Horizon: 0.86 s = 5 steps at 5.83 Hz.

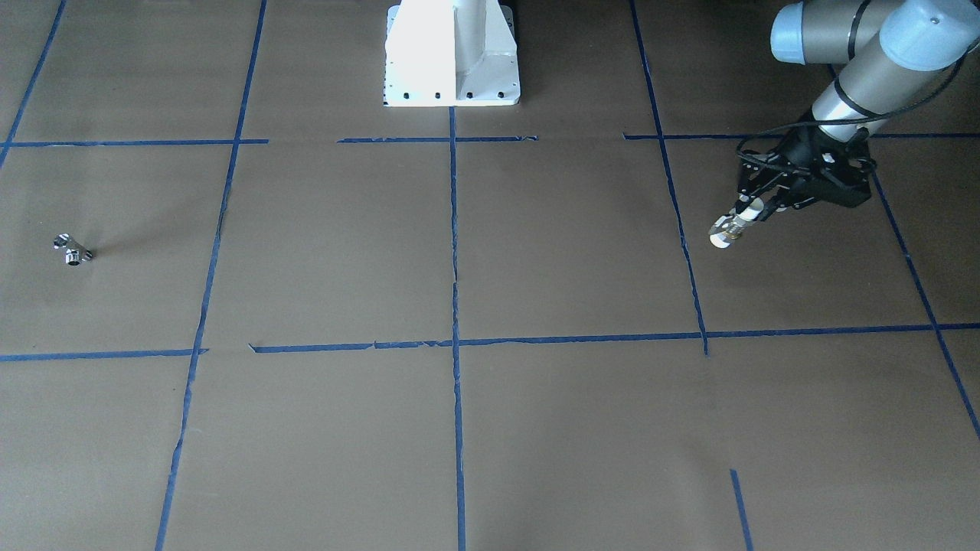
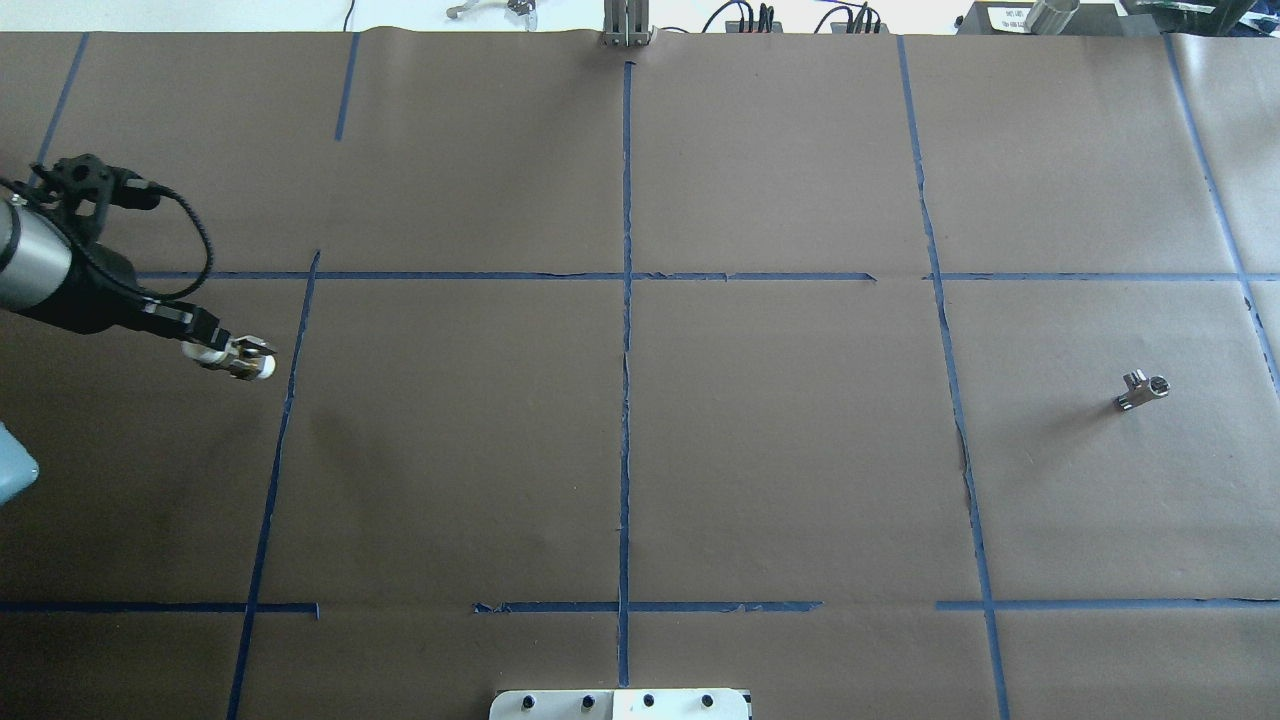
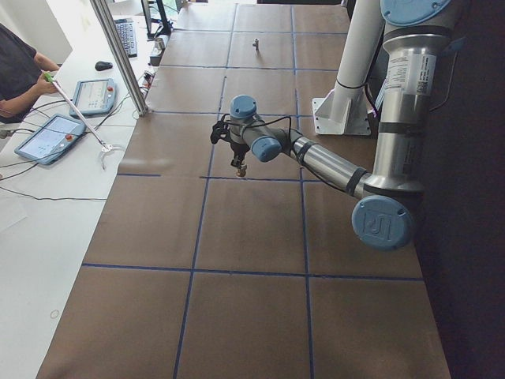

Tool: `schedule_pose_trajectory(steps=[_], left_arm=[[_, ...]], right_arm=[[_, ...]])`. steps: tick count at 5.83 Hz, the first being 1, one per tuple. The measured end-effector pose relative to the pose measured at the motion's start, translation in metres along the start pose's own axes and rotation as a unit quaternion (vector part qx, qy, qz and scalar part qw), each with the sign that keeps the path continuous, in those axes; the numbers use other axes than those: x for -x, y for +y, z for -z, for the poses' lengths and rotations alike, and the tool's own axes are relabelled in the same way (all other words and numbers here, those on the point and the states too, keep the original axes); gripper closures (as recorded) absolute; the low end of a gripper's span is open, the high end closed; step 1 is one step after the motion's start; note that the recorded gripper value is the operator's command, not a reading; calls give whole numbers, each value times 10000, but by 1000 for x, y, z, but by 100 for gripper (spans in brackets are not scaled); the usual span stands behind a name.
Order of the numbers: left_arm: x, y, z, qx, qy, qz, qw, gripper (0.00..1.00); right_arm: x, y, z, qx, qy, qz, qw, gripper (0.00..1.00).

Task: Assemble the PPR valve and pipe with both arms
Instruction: 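Lift the white pipe with the left gripper and carry it to table center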

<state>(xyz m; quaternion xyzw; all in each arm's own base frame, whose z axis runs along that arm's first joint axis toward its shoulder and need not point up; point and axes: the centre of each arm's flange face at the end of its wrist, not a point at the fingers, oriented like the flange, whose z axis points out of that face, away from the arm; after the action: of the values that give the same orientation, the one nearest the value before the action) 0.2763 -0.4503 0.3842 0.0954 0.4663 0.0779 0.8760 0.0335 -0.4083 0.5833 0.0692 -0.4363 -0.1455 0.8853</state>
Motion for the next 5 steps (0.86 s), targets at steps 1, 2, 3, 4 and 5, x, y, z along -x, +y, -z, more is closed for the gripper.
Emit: schedule_pose_trajectory(steps=[1, 2, 3, 4, 5], left_arm=[[-64, -9, -10, 153, 181, 427, 9988, 100], [-136, -17, -19, 317, 96, 846, 9959, 100], [-209, -14, -27, 396, -58, 1189, 9921, 100], [-272, 0, -34, 448, -85, 1513, 9874, 100], [-307, 7, -38, 457, -91, 1711, 9842, 100]], right_arm=[[0, 0, 0, 2, -2, -3, 10000, 0], [-1, 0, -1, 9, -4, -16, 10000, 0], [-1, 1, -1, 16, -6, -29, 10000, 0], [-2, 1, -2, 24, -5, -37, 10000, 0], [-3, 2, -2, 29, -3, -39, 10000, 0]])
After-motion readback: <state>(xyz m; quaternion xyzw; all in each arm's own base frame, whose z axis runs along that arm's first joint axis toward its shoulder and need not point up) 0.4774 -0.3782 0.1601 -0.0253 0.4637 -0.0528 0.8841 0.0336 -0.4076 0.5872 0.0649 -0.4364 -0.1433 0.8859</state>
